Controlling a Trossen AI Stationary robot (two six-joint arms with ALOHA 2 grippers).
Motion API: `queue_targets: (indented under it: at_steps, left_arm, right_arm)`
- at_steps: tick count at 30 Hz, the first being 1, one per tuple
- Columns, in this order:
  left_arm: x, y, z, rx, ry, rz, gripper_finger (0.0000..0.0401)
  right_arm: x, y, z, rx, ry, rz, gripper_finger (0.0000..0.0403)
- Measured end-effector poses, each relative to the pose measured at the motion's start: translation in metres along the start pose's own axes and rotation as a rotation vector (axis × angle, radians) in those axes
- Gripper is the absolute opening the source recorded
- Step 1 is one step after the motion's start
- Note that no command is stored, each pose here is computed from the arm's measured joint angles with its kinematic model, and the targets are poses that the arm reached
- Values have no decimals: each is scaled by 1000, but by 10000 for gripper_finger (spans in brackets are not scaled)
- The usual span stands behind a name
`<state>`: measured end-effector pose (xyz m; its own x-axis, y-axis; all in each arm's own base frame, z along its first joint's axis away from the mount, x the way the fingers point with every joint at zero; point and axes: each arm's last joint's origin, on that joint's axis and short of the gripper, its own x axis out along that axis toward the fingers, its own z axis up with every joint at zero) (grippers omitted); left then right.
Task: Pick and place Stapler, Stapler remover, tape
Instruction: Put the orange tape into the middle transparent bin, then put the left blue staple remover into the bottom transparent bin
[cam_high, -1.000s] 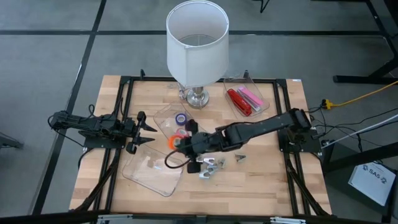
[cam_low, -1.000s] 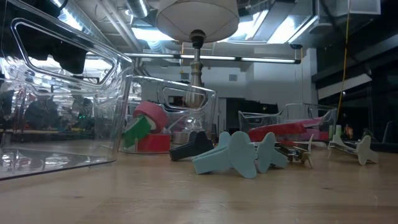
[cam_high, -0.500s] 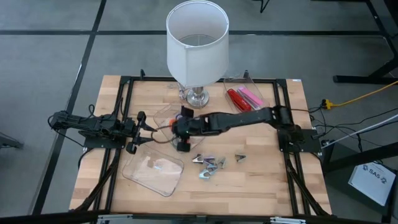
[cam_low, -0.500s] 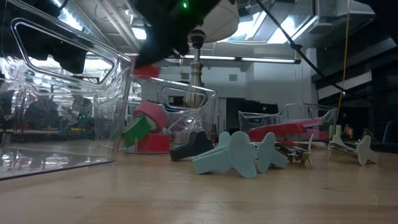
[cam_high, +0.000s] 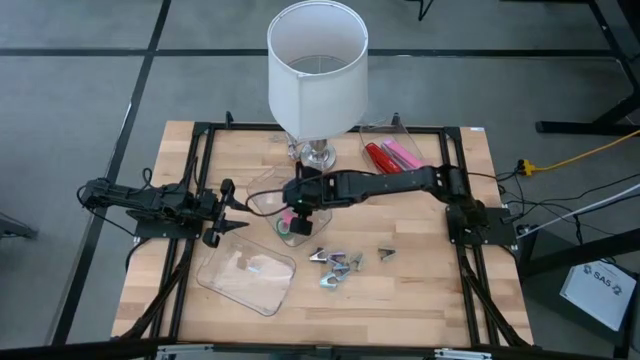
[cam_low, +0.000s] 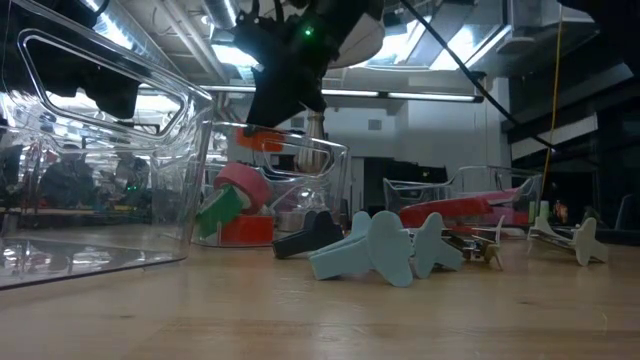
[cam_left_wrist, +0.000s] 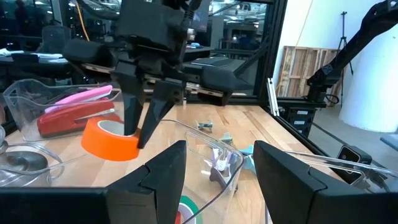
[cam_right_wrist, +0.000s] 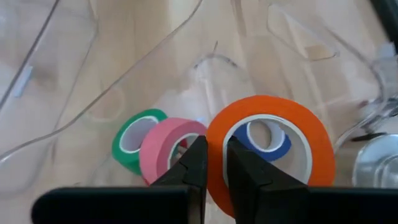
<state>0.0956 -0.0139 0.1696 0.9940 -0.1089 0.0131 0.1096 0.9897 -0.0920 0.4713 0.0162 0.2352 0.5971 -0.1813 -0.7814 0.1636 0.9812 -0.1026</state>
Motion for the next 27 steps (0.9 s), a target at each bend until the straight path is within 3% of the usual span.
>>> queue_targets:
  at_steps: [5, 14, 18, 27]
  left_arm:
    - [0, 0, 0, 0, 0, 0, 185]
    - [0, 0, 0, 0, 0, 0, 185]
    - [0, 0, 0, 0, 0, 0, 185]
    - [0, 0, 0, 0, 0, 0, 185]
  right_arm:
    - [0, 0, -1, 18, 8, 7, 59]
    - [-4, -2, 0, 94, 1, -31, 144]
    - [-5, 2, -1, 98, 20, 42, 172]
    - [-13, 38, -6, 115, 28, 111, 183]
